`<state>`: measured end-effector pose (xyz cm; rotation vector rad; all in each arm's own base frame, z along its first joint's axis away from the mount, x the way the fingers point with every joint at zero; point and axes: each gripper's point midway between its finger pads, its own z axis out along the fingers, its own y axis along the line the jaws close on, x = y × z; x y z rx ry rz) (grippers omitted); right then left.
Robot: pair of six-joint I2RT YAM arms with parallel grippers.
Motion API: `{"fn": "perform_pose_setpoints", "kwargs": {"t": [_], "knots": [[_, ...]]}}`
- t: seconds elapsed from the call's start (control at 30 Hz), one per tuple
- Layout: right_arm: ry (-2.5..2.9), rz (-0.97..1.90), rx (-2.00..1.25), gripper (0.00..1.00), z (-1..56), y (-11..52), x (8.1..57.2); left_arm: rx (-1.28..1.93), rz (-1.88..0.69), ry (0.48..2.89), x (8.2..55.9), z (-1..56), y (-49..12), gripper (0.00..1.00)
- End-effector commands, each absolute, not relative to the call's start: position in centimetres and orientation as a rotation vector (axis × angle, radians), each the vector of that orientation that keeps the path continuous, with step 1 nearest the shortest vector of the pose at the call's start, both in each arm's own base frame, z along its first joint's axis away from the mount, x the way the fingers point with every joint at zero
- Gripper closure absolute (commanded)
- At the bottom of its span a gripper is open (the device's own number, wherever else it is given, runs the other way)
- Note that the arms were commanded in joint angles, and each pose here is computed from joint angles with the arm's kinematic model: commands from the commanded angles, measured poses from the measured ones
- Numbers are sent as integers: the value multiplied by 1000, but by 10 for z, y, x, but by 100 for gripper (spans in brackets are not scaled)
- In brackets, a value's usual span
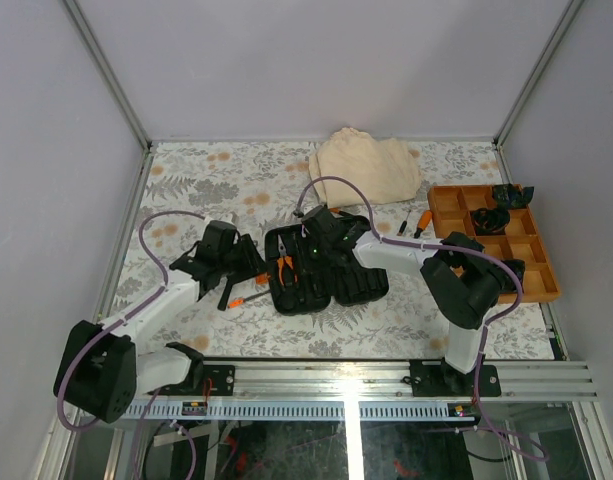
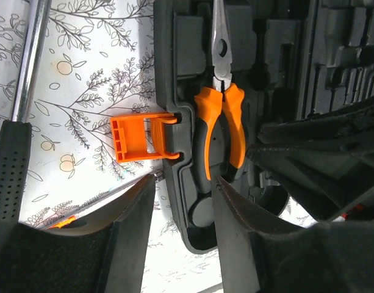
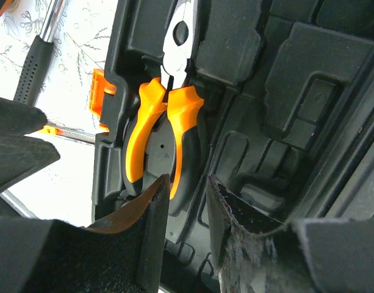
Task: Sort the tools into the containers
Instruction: Place the pliers in the storage box.
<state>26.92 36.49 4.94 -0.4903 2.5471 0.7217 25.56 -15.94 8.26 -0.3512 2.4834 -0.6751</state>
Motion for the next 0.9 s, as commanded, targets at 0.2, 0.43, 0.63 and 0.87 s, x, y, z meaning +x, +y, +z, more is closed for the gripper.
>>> {"fn": "perform_pose_setpoints", "kwargs": {"t": [0.2, 0.43, 0.63, 0.87], "knots": [[2482, 791, -530, 63, 65, 371, 273, -380, -739, 2400, 274, 65, -170, 65], [2493, 798, -529, 63, 61, 371, 274, -373, -727, 2363, 286, 63, -171, 69], [2500, 795, -527, 63, 60, 368, 275, -383, -702, 2384, 289, 51, -169, 74], [2503, 811, -536, 63, 58, 369, 274, -395, -667, 2395, 285, 40, -164, 76]]}}
